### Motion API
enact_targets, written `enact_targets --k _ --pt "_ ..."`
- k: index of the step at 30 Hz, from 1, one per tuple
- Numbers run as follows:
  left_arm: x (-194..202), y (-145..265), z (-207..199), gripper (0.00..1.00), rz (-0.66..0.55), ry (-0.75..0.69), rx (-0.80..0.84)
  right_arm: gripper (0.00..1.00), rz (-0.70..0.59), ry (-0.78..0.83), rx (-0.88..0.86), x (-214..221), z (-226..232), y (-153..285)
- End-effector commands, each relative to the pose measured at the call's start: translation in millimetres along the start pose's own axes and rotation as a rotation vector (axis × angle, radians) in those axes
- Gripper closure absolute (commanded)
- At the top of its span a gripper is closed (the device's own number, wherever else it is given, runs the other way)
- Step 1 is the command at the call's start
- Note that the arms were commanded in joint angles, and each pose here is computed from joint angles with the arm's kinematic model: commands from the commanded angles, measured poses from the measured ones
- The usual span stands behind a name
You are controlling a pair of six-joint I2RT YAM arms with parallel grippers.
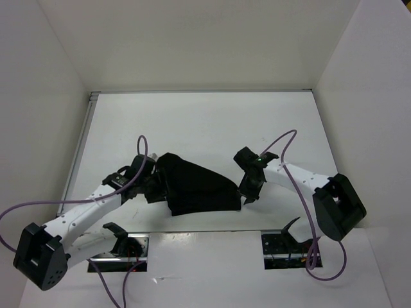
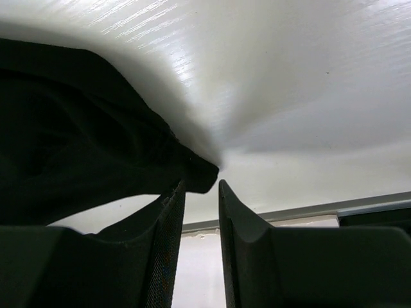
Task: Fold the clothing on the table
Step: Flatten the skirt out
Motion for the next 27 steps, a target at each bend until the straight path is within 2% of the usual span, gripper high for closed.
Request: enact_targets --k 1,16,27 --pt "14 -1 7 0.39 0.047 0.038 -0.012 0.67 0.028 0.031 -0.015 4 7 -11" --pt "33 -31 37 0.39 0.155 0.063 -0.146 0.63 0.061 0.076 0.026 6 15 -33" --pt "50 -46 48 0.40 0.211 0.066 -0.140 0.63 0.042 0.085 0.036 1 19 -33"
Point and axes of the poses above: each gripper's point midway between its finger pads, its own y axis back along the fingers, its own z axis along the line the jaws close on, x = y × z, the point moved 5 cm from there along y, back along the fingers
